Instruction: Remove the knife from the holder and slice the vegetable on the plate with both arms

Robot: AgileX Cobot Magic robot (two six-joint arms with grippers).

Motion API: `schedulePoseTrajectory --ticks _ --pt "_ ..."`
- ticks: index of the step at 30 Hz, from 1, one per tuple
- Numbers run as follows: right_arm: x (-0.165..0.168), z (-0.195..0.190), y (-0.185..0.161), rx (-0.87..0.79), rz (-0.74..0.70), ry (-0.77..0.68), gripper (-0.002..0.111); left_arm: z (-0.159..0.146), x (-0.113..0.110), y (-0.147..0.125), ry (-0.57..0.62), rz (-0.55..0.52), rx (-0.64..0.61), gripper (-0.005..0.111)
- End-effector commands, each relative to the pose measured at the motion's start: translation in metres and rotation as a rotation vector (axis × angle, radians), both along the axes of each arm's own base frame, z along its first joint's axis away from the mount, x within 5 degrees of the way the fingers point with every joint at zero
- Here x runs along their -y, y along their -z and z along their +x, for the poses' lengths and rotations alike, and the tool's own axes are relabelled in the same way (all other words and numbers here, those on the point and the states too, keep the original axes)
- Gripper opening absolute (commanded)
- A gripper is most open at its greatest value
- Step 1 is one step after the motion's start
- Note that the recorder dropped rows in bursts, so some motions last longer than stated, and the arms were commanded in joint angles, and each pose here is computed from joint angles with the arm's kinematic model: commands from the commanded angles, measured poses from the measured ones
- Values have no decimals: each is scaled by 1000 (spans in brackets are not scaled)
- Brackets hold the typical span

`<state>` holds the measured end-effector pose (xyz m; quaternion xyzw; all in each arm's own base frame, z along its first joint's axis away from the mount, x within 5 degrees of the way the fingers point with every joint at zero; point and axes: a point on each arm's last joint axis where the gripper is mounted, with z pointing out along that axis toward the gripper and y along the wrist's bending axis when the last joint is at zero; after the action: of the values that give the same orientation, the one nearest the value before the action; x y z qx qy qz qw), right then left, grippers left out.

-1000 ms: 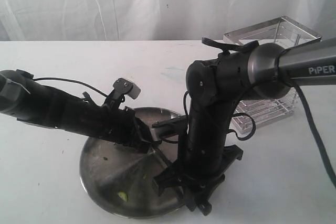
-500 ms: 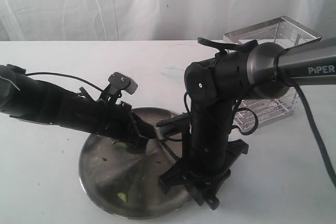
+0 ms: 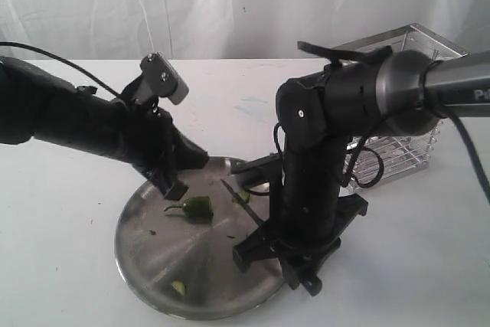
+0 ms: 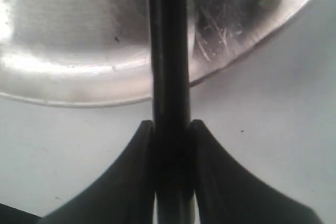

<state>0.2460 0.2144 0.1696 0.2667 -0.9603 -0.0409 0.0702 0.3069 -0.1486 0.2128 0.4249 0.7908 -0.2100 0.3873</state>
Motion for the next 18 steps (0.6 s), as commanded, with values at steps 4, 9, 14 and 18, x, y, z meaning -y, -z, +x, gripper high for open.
schedulePoseTrajectory --ticks 4,9,14,18 --pt "7 -4 -39 107 67 -5 0 -25 -11 23 364 319 37 1" --pt "9 -6 -46 130 72 -23 0 -21 -15 44 454 431 142 44" --pt "9 -5 -46 132 73 -24 0 -2 -2 64 373 293 158 59" --pt "9 -6 -46 130 72 -25 0 9 0 75 356 315 150 58"
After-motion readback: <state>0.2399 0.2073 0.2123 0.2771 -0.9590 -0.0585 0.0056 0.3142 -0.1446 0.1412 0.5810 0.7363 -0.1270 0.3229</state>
